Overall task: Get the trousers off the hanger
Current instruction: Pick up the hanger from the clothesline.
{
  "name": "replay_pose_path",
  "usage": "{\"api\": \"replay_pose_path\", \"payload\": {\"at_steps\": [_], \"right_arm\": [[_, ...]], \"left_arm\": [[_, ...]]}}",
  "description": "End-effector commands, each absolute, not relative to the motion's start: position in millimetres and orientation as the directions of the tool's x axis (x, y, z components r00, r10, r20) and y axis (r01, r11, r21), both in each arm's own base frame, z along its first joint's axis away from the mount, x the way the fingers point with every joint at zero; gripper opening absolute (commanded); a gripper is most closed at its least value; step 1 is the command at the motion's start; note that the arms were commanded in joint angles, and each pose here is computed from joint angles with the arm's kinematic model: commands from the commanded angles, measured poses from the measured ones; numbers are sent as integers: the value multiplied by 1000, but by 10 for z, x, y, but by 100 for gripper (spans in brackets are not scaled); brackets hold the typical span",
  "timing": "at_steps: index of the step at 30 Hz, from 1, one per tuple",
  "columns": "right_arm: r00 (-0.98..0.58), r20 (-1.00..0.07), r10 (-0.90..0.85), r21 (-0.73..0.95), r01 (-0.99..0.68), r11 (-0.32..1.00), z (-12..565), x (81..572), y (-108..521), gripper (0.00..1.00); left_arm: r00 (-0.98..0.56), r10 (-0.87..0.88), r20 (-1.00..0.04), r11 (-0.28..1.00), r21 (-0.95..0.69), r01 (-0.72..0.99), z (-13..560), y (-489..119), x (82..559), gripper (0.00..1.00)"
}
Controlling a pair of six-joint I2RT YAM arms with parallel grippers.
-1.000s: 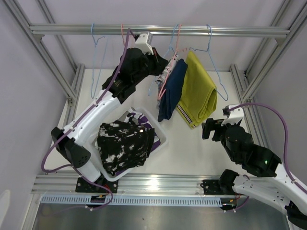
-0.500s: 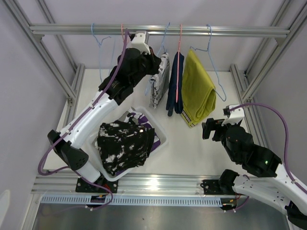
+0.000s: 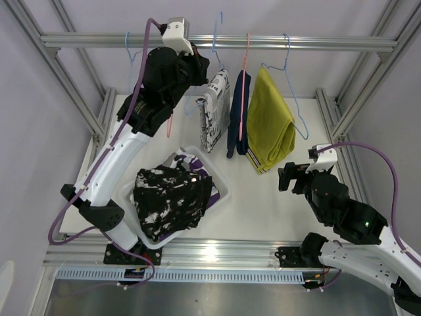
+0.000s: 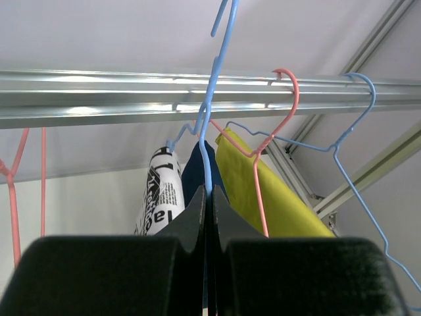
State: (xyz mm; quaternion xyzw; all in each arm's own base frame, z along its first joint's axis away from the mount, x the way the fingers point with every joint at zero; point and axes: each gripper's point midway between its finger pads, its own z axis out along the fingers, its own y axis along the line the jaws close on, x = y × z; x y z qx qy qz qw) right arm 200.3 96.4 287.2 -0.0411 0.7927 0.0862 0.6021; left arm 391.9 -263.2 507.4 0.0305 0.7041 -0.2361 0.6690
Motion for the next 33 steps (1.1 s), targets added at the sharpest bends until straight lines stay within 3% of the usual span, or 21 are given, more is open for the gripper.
{"api": "replay_pose_path", "payload": {"at_steps": [1,22,33], "right_arm": [[-256,-964,69,110,-146,983,2900,2016,929,91],[-248,-967,64,123,-233,965,3140,1981,1063,89],[-282,-959,28,147,-408,901,3477,2069,1854,90]], "left_arm": [[139,-428,-893,848,-343,404,6056,-2331,3667,0],[61,-448,-892,798,-368,477,5784,-1821,2588,0],[1,-368,-930,824,-325,463,5204,-1758,2437,0]]}}
